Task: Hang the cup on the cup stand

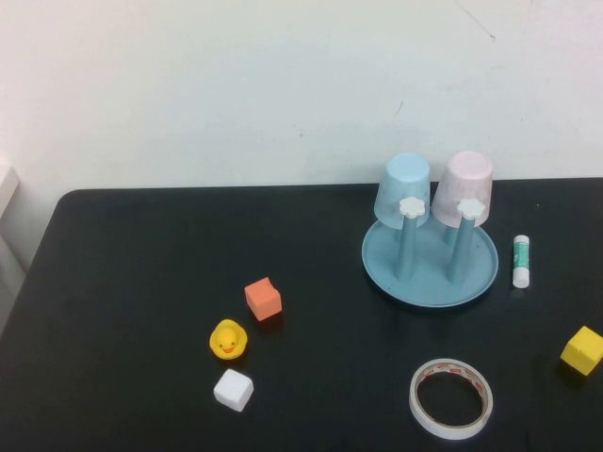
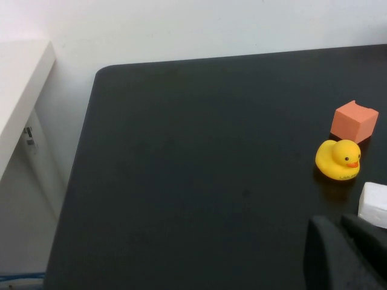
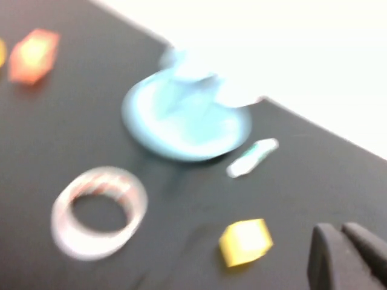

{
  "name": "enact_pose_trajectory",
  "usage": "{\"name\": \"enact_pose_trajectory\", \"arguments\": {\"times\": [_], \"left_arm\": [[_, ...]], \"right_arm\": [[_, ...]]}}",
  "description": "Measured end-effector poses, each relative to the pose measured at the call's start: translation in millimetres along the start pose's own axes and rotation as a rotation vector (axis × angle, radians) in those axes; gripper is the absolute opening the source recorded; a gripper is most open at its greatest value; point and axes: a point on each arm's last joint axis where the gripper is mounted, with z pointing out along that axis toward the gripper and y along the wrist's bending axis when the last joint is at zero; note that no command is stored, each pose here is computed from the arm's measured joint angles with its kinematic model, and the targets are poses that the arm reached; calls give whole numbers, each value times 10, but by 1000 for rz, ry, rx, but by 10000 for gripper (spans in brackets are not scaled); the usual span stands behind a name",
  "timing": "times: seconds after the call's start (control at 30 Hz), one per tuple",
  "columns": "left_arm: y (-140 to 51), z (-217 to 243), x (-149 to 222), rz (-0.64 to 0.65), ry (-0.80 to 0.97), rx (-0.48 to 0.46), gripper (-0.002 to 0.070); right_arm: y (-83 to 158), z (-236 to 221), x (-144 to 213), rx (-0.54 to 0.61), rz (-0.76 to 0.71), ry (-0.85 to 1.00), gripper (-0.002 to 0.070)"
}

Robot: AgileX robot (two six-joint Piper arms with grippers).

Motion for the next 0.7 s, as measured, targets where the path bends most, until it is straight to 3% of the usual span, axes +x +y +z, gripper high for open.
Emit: {"name": "enact_pose_trajectory", "arguments": {"times": [0.1, 0.27, 0.43, 0.7], "left_arm": [[0, 0, 0, 0, 0, 0, -1], [0, 0, 0, 0, 0, 0, -1], [0, 0, 0, 0, 0, 0, -1], [0, 0, 0, 1, 0, 0, -1]], "right_arm": [[-135, -97, -25, 217, 176, -71, -1], [-243, -267, -65, 468, 278, -190, -1], [-251, -345, -85, 552, 359, -259, -1], [-246, -353, -87, 556, 373, -268, -1]]}}
